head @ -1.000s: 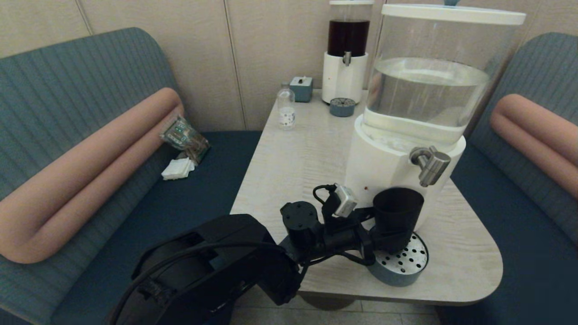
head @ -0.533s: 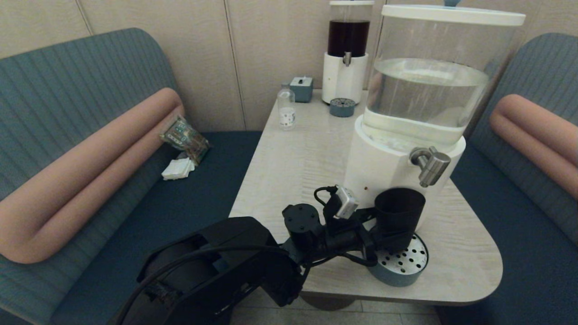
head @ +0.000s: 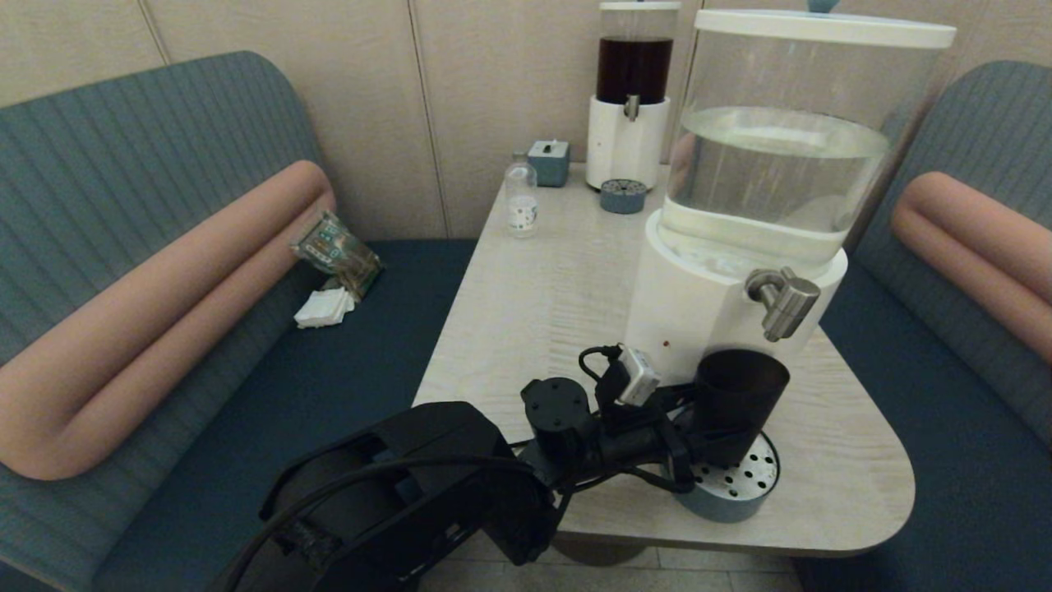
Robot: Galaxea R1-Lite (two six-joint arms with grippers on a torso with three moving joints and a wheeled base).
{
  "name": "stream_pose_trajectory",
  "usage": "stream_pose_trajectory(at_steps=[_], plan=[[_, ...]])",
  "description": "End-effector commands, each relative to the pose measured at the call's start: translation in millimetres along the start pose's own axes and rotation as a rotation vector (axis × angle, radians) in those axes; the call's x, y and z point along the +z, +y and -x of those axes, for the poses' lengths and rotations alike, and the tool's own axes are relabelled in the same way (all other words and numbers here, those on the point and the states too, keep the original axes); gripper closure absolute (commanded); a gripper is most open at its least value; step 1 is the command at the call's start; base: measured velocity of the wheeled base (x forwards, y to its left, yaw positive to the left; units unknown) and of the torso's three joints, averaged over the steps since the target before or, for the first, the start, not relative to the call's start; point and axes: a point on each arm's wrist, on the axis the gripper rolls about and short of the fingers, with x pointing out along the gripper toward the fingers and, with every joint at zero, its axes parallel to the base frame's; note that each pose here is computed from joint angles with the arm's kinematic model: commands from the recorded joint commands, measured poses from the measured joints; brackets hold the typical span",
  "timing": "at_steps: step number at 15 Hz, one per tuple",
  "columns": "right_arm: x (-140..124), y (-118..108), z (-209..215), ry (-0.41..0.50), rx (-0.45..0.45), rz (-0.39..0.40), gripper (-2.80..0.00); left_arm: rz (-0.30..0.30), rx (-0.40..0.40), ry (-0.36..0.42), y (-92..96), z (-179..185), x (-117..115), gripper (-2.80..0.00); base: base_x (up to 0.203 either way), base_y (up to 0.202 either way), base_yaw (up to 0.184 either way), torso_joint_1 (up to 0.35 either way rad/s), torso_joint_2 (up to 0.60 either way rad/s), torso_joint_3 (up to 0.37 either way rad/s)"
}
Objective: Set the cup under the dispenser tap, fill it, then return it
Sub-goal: Place it under the water dispenser
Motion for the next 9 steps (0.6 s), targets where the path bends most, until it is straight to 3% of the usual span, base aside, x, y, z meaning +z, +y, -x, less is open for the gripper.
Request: stream_pose_trajectory(at_steps=[1, 9], plan=[[-0.1, 0.0, 0.3, -0.004, 0.001, 0.000, 0.00, 0.009, -0.005, 0.010, -0.9, 0.9, -7.4, -2.80, 0.000, 0.000, 0.000, 0.000, 0.00, 0.000], [-0.3, 0.0, 0.2, -0.003, 0.001, 0.000, 0.00, -0.004, -0.005, -0.005, -0.7, -0.4, 2.4, -2.80, 0.000, 0.000, 0.000, 0.000, 0.00, 0.000]])
